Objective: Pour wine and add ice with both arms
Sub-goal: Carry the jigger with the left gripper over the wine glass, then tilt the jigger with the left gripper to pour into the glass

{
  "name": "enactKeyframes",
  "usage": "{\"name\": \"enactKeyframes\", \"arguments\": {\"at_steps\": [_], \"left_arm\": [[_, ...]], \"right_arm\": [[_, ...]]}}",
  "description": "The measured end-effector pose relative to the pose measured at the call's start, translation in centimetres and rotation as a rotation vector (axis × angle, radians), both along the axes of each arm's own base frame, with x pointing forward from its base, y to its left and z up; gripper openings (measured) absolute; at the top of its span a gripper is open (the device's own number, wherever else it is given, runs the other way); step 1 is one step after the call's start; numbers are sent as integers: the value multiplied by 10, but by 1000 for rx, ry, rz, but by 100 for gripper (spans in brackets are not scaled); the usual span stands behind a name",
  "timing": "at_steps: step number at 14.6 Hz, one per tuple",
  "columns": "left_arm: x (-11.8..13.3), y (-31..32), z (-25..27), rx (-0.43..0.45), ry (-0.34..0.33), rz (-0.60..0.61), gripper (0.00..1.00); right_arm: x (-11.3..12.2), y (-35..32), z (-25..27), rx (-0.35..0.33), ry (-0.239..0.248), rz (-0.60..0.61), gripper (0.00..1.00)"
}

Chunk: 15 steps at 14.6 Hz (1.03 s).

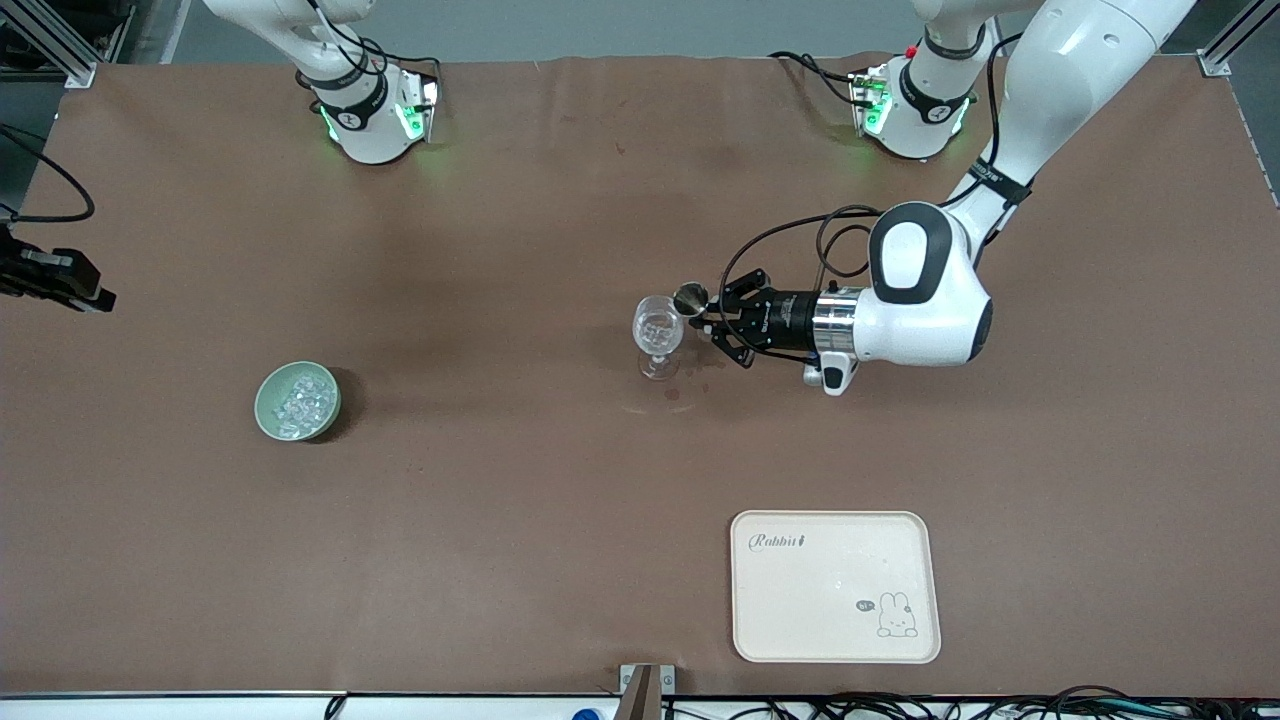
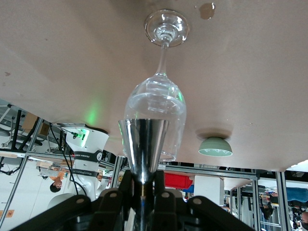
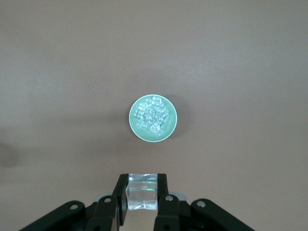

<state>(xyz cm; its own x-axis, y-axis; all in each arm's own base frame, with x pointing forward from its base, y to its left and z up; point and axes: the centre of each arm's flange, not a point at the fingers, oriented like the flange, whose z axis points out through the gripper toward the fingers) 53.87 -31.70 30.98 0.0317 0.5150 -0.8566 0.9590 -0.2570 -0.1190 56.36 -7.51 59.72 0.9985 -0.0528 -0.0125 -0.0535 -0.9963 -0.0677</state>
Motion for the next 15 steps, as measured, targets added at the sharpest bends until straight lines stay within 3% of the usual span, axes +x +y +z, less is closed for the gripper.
{"name": "enactKeyframes", "arguments": {"at_steps": [15], "left_arm": [[-12,-20,1,112,80,32,21]], "right_arm": [[0,0,0,0,0,1,28]]}}
